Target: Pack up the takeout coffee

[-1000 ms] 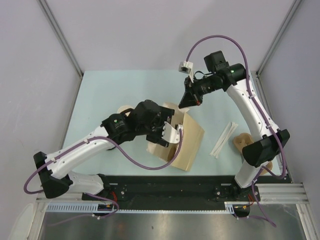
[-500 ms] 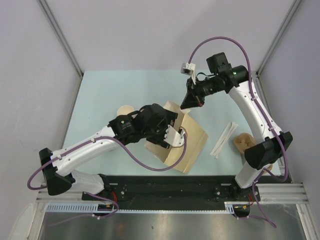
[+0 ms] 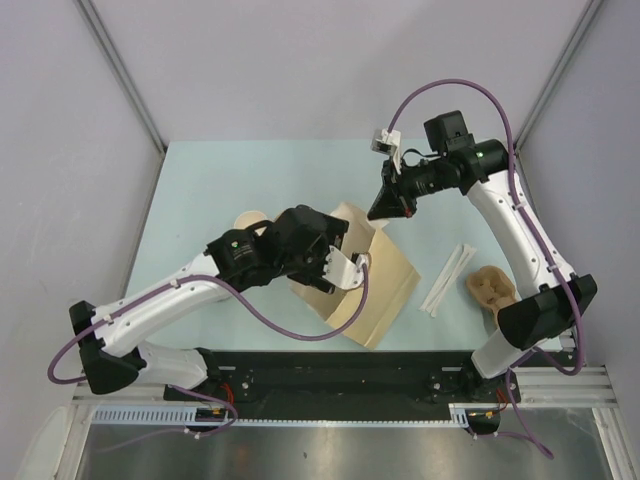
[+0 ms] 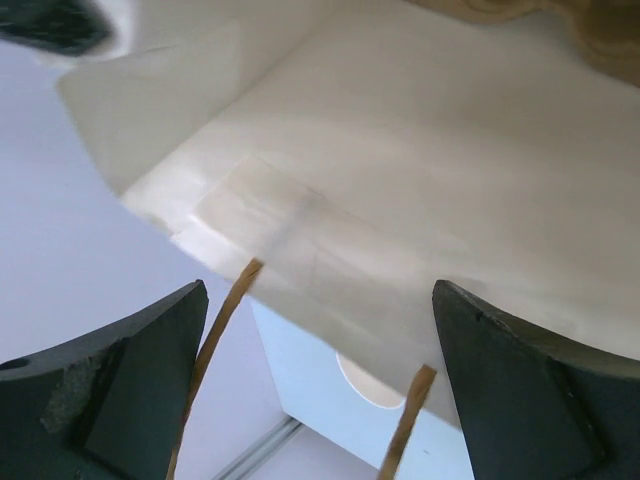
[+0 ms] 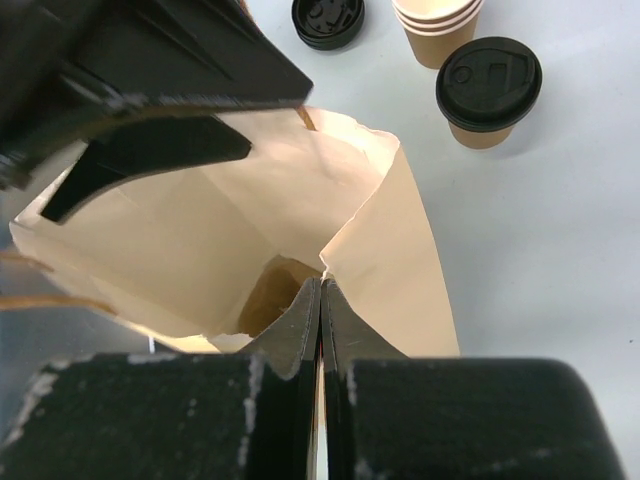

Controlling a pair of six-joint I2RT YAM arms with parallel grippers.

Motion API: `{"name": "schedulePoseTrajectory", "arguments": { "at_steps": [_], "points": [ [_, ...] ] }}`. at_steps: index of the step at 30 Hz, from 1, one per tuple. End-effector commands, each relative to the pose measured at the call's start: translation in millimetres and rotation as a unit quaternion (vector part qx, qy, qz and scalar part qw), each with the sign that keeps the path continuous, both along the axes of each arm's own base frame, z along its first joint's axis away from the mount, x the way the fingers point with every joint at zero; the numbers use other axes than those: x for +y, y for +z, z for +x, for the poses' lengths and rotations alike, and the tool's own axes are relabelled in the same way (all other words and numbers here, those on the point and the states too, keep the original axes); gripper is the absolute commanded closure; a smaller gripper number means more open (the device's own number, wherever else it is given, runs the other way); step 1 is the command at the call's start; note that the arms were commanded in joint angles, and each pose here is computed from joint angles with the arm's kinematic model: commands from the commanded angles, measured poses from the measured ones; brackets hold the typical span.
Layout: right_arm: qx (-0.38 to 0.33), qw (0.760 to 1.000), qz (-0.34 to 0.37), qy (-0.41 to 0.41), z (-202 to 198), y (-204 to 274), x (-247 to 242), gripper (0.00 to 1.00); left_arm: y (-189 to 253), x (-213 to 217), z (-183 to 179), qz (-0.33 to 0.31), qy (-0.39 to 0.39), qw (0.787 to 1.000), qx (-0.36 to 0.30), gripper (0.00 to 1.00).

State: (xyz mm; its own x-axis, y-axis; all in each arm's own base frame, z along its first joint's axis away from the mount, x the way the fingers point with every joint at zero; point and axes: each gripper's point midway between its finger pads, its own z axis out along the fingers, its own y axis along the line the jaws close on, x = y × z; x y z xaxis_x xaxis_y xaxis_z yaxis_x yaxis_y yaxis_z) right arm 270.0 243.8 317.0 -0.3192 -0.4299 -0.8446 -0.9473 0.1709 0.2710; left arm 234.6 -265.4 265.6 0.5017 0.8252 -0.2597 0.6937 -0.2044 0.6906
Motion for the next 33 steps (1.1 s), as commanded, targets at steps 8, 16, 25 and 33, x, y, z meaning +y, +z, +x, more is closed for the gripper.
{"name": "schedulePoseTrajectory", "arguments": {
  "at_steps": [8, 16, 25, 33],
  "points": [
    [-0.04, 0.999, 0.035, -0.001, -8.7, 20.7, -3.3, 1.0, 52.6, 0.2, 15.6, -0.094, 0.055, 0.993, -0.039, 0.01],
    [-0.047, 0.997, 0.056, -0.03, -9.9, 23.1, -6.8, 1.0, 116.6, -5.5, 18.3, -0.241, 0.081, 0.966, -0.034, 0.0],
    [-0.066, 0.991, 0.101, -0.06, -1.1, 44.0, -5.2, 1.0, 107.3, -5.8, 25.8, -0.21, 0.093, 0.972, -0.043, 0.01],
    [-0.083, 0.99, 0.096, -0.061, -2.6, 24.5, -8.8, 1.0, 223.2, -3.3, 14.4, -0.448, 0.1, 0.888, 0.014, 0.03]
  ]
}}
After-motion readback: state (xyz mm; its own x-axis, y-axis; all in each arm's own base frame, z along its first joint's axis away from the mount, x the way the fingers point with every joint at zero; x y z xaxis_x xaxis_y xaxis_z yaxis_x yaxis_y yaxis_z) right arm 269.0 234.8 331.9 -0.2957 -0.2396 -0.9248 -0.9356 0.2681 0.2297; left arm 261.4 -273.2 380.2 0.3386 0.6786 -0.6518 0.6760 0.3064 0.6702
